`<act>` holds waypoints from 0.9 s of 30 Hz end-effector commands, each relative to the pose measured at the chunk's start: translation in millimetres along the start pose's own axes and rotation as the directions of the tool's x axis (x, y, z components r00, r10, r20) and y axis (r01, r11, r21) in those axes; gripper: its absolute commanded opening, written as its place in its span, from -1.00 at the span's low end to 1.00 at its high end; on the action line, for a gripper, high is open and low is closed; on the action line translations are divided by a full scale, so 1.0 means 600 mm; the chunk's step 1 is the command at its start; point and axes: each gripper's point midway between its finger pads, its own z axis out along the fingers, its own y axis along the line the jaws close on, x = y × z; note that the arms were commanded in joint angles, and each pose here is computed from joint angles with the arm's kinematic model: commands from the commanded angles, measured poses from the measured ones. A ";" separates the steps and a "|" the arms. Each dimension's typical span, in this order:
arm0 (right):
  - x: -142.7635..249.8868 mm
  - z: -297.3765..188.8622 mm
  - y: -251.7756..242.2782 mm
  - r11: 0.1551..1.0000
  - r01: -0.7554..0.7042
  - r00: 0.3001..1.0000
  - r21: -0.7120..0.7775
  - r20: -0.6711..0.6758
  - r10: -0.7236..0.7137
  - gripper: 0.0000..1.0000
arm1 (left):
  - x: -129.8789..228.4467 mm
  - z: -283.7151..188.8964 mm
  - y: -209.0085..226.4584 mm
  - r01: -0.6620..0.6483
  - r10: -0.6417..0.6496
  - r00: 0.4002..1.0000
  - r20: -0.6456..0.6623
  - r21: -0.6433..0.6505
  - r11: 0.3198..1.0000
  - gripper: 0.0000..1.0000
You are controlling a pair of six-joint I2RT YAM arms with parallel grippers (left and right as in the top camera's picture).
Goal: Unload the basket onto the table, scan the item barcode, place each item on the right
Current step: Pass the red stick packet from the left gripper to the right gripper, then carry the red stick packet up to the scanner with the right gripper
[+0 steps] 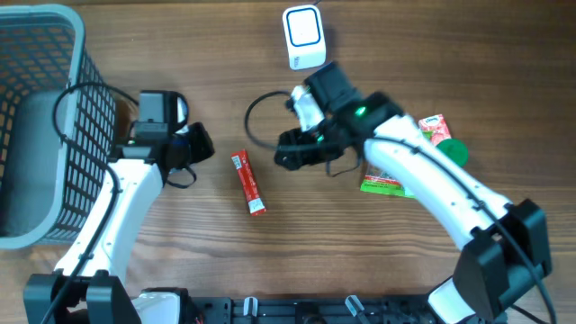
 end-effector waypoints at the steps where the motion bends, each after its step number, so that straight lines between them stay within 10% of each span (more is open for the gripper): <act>1: 0.036 0.068 0.011 0.997 -0.002 1.000 0.074 0.006 0.002 -0.01 | -0.014 0.014 0.026 -0.045 0.045 0.999 -0.007 -0.037 0.998 -0.30; 27: 0.094 0.265 -0.010 0.961 -0.017 0.992 0.275 0.126 -0.018 -0.53 | 0.003 0.066 0.043 -0.031 0.025 0.996 -0.083 -0.069 0.997 0.00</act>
